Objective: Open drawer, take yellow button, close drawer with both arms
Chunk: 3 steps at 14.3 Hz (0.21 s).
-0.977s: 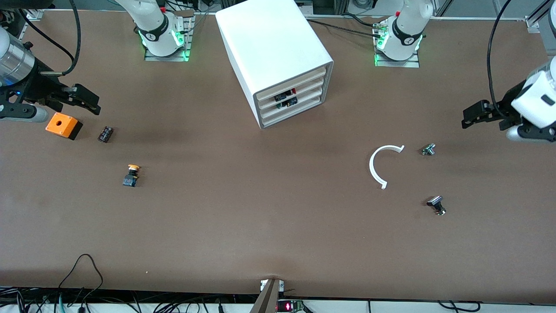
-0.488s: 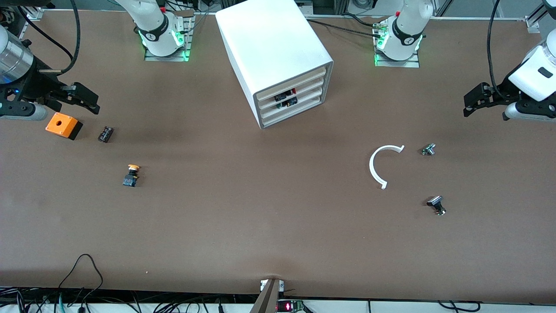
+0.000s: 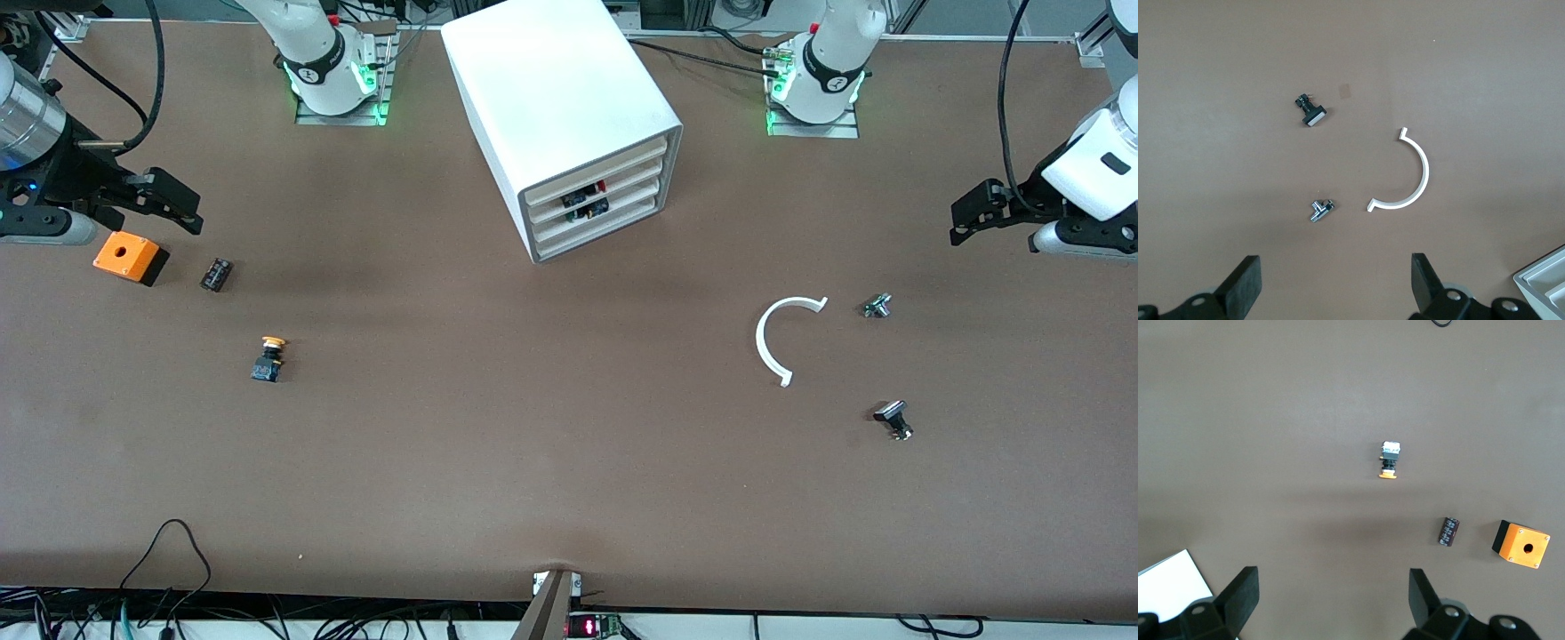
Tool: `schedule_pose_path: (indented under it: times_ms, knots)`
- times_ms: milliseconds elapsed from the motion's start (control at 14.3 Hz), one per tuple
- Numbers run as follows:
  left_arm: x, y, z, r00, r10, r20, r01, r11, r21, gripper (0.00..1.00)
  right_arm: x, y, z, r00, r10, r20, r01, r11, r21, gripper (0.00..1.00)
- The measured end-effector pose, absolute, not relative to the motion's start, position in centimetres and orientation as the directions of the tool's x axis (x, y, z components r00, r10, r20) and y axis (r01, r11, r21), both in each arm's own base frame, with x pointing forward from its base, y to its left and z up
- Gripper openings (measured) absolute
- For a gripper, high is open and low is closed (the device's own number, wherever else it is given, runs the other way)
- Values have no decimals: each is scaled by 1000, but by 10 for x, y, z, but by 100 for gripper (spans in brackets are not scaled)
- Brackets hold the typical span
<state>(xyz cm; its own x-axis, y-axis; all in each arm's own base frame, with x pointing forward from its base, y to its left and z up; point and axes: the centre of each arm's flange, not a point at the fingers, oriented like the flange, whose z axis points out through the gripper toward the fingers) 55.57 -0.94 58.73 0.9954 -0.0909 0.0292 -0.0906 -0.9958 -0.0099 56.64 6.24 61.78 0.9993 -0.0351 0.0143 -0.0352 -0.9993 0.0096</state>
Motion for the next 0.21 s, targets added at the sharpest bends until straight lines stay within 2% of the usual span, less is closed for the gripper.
schedule_pose_path:
  times_ms: [209]
  knots:
    - [556, -12, 588, 995, -95, 31, -95, -995, -10, 100, 566, 62, 618, 999, -35, 15, -35, -999, 9, 100]
